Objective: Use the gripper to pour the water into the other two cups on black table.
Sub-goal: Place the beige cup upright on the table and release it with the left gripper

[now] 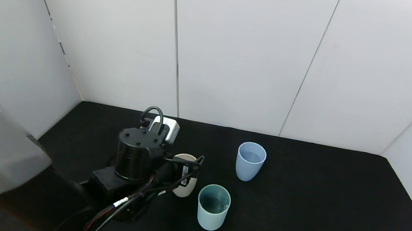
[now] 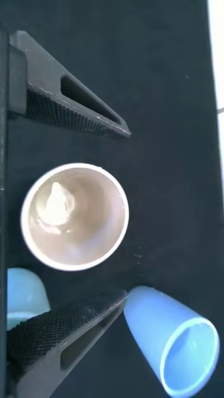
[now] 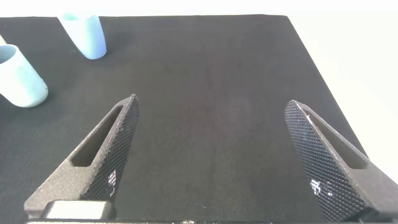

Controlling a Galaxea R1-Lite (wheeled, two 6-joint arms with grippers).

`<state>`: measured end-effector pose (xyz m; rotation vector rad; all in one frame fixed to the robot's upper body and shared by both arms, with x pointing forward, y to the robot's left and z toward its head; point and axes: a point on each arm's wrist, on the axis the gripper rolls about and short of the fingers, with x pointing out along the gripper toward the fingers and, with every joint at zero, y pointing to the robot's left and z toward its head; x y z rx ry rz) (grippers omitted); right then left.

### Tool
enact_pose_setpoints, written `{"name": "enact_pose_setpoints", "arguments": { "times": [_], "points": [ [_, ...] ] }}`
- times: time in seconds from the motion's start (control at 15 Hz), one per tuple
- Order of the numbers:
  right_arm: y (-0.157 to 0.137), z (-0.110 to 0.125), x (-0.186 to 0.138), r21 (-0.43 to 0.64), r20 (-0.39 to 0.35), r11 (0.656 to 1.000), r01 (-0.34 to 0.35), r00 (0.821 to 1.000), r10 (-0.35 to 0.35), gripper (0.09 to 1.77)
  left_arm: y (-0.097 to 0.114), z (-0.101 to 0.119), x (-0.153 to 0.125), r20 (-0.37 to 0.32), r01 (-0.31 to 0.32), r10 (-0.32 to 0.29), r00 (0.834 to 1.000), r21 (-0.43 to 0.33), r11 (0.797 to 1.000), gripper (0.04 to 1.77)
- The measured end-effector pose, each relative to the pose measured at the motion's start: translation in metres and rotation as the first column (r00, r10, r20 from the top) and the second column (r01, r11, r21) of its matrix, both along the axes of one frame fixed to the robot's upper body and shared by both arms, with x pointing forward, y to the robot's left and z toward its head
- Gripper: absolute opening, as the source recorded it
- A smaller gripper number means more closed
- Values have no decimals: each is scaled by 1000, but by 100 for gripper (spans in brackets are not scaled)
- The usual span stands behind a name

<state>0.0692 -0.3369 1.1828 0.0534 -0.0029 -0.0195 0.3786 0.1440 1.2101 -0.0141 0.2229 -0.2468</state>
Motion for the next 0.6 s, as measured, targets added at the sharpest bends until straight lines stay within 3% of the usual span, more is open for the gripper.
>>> {"name": "enact_pose_setpoints", "arguments": {
  "times": [0.27, 0.6],
  "points": [
    [0, 0, 0, 0, 0, 1000, 0, 1000, 0, 171, 13, 22, -24, 39, 9, -9, 999, -3, 1000, 170],
    [0, 0, 0, 0, 0, 1000, 0, 1000, 0, 171, 45, 38, -69, 60, 15, -16, 998, 17, 1000, 170]
  ]
}}
